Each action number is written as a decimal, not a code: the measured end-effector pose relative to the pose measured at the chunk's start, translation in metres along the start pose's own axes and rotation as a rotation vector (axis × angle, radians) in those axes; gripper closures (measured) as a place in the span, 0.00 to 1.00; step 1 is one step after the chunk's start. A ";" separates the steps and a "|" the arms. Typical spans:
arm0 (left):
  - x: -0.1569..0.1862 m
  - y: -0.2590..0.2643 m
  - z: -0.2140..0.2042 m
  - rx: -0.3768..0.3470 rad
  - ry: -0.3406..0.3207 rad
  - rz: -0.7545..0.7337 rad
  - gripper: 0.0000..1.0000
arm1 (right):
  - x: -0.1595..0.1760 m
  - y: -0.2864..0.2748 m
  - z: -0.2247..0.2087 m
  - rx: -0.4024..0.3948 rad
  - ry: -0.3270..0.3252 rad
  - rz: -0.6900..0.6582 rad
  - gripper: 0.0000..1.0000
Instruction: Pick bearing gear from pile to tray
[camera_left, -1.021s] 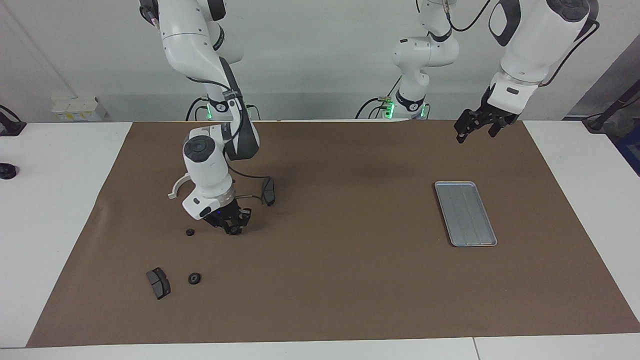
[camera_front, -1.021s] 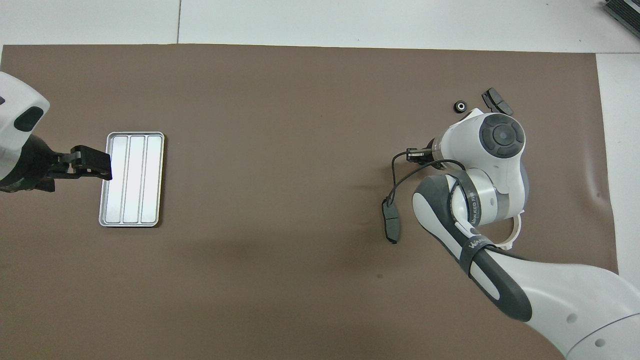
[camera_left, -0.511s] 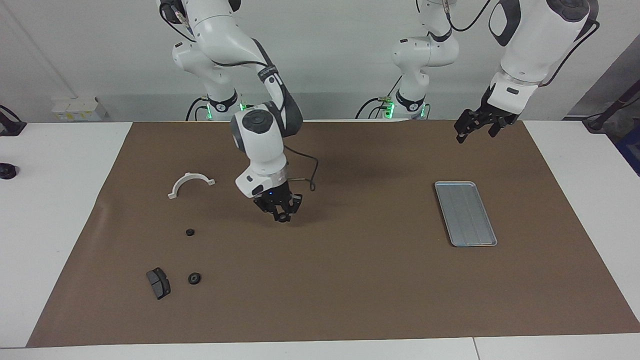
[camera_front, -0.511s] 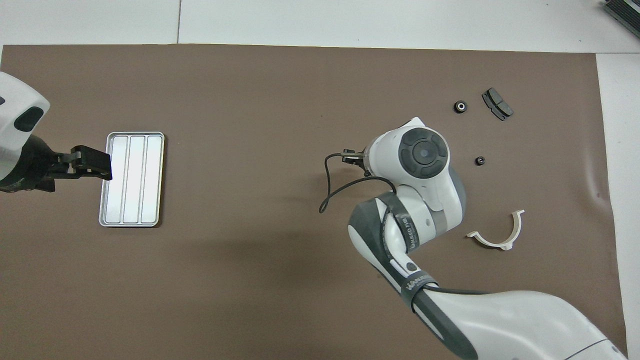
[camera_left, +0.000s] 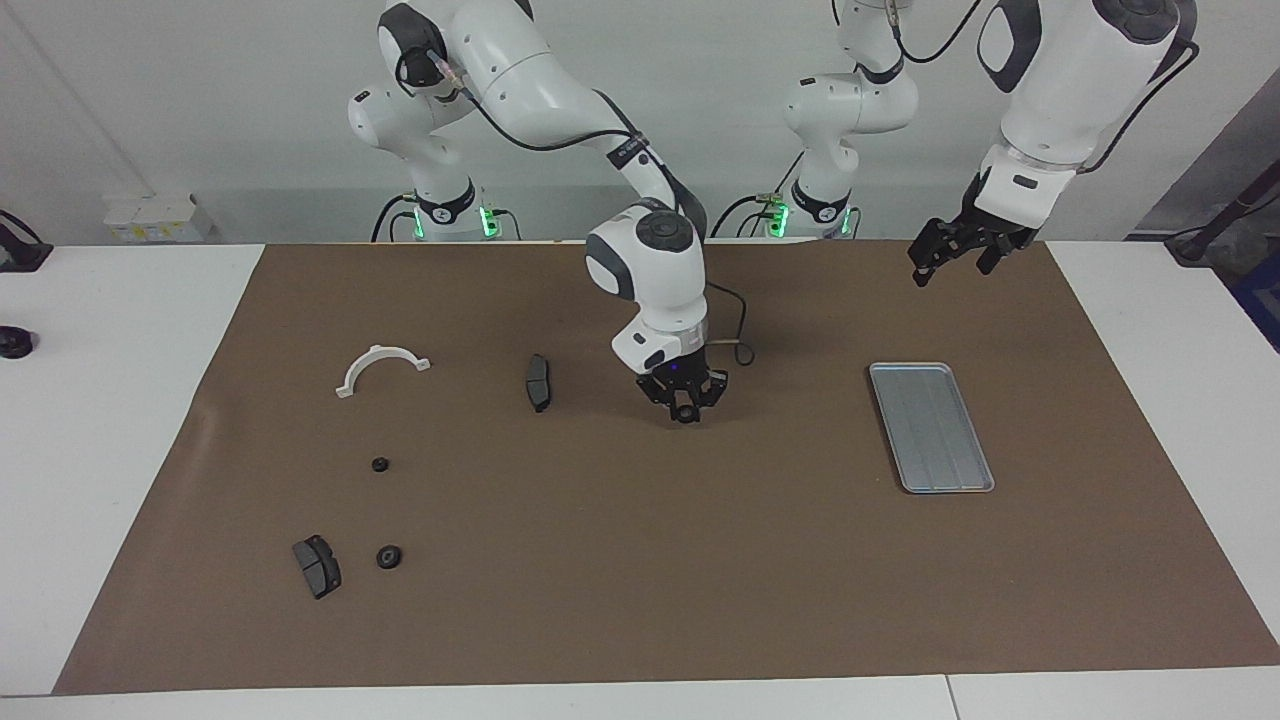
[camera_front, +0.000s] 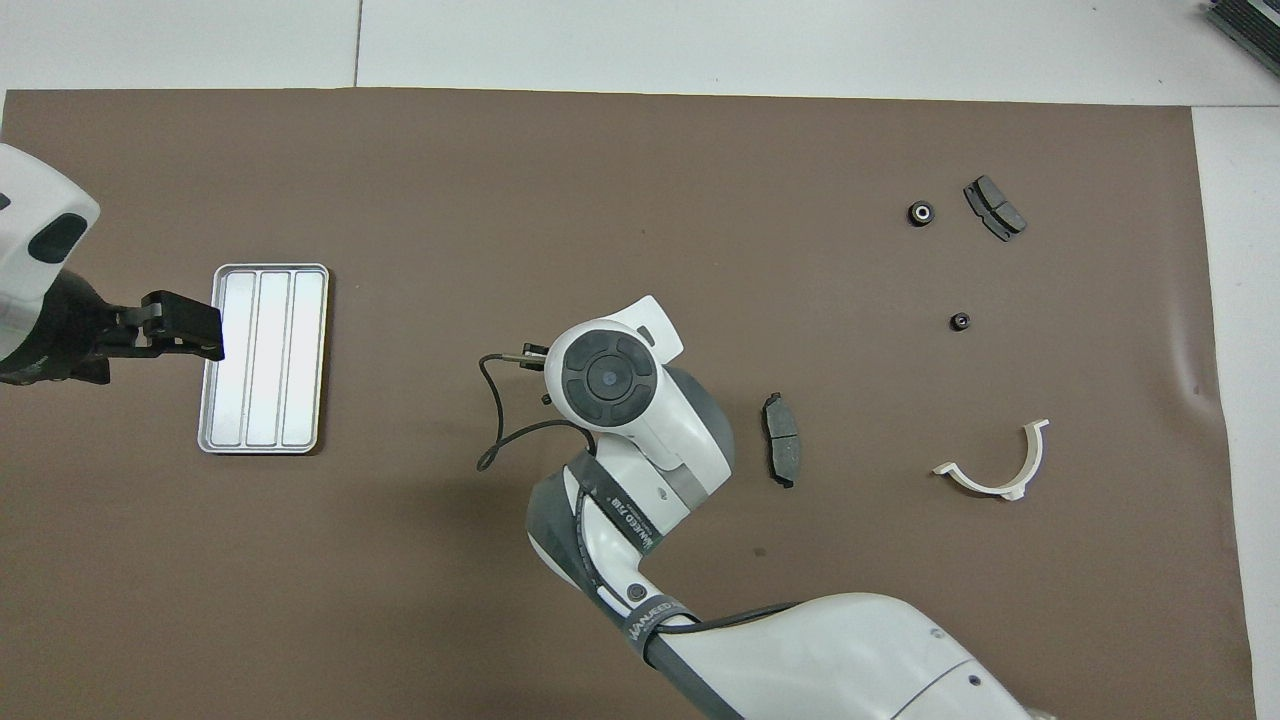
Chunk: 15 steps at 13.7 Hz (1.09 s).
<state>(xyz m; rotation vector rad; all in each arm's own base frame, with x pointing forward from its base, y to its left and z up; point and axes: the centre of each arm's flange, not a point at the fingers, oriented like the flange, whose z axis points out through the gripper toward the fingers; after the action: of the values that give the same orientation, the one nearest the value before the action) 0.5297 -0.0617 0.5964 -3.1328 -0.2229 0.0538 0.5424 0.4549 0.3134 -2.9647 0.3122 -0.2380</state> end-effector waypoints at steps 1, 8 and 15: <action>0.000 0.000 0.000 0.000 0.000 0.000 0.00 | -0.010 -0.008 0.004 0.000 -0.005 -0.016 0.65; 0.000 0.001 0.000 0.000 0.002 0.002 0.00 | -0.040 -0.019 0.015 -0.027 -0.034 -0.060 0.51; 0.008 0.014 -0.006 -0.018 0.093 0.142 0.00 | 0.032 0.019 -0.035 0.003 0.049 0.010 0.00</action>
<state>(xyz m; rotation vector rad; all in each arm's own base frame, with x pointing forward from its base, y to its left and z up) 0.5396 -0.0744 0.6019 -3.1533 -0.0003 -0.0944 0.5636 0.4252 0.3491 -2.9570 0.3324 -0.3100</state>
